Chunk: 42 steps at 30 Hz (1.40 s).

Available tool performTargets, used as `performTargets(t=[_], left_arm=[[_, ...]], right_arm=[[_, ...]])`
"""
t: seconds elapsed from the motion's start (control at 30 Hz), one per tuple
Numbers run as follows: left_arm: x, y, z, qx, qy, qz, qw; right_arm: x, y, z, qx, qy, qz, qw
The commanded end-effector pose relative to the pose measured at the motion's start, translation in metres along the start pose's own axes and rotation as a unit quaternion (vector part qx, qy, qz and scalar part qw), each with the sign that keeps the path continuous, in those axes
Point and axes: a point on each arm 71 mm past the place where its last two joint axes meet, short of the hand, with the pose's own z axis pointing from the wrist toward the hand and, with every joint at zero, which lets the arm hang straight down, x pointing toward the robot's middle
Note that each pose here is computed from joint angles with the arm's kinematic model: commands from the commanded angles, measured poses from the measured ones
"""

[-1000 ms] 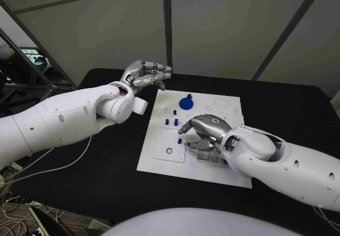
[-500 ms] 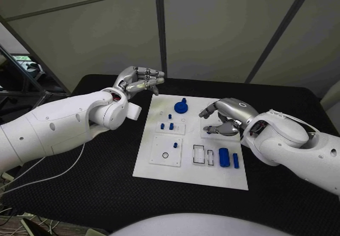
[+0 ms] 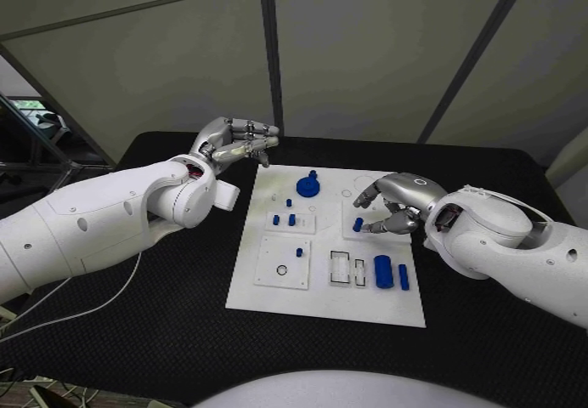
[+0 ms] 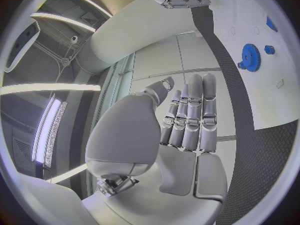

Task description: Assemble the parts on the task board

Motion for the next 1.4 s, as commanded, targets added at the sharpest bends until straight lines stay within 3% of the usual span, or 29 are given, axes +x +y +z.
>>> performTargets(t=[0.03, 0.6, 1.07, 1.17, 1.4], left_arm=[[0.0011, -0.0014, 0.0003, 0.002, 0.005, -0.003, 1.000], [0.0000, -0.0012, 0.0002, 0.002, 0.004, -0.003, 1.000], [-0.0009, -0.0007, 0.0002, 0.000, 0.003, -0.002, 1.000], [-0.0012, -0.0006, 0.0002, 0.000, 0.002, -0.002, 1.000], [-0.0021, -0.0003, 0.0002, 0.000, 0.001, -0.002, 1.000]], right_arm=[[0.003, 0.001, 0.002, 0.000, 0.023, -0.015, 1.000], [0.011, 0.004, 0.011, 0.001, 0.054, -0.015, 0.998], [0.013, 0.005, 0.014, 0.002, 0.058, -0.016, 0.998], [0.011, 0.006, 0.014, -0.002, 0.044, -0.015, 0.999], [0.001, 0.016, 0.010, -0.021, -0.016, -0.003, 1.000]])
